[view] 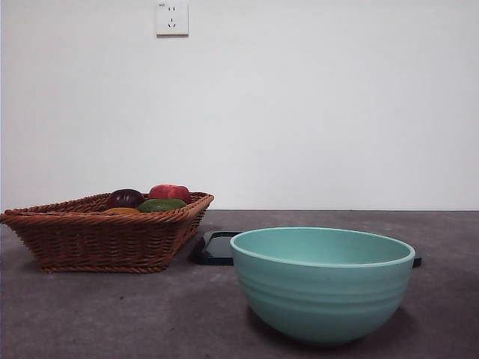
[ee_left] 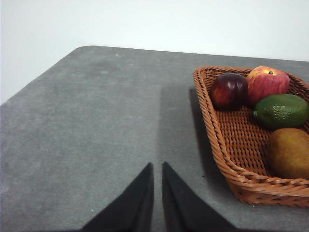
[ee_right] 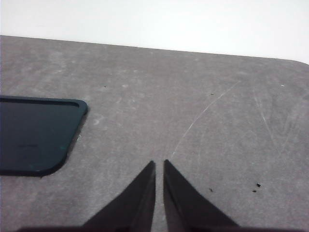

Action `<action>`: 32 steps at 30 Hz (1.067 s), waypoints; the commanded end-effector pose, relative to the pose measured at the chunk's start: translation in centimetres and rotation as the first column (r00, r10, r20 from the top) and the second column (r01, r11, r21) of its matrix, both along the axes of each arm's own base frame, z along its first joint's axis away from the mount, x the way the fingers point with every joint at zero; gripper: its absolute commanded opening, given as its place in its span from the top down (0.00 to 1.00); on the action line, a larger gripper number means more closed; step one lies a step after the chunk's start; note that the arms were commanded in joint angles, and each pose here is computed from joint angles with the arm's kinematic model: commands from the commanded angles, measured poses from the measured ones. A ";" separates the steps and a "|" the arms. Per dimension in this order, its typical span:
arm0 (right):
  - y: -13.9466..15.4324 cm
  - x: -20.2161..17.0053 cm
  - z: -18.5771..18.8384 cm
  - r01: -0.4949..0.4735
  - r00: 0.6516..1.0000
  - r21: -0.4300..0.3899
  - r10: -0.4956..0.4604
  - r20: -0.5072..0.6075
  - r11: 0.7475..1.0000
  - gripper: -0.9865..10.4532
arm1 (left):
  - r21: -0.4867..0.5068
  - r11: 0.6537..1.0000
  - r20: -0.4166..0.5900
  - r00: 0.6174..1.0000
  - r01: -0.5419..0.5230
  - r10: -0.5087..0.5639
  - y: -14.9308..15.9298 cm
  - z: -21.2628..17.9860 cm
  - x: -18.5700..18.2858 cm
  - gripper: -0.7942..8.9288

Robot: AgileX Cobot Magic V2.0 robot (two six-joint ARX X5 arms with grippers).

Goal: Pick up the wifruite, put it on the bowl, pick up the plate, put it on desk

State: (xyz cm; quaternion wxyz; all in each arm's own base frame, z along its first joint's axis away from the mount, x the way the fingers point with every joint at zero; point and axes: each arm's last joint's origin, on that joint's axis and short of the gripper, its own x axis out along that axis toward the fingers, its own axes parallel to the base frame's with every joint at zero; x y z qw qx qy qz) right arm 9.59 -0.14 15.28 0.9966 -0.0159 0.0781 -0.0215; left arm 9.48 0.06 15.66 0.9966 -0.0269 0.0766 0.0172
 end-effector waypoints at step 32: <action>0.0 0.0 -0.1 0.002 1.000 0.013 -0.003 0.007 1.000 0.90 | 0.014 1.000 -0.026 0.999 0.027 -0.027 -0.2 -0.7 0.1 0.89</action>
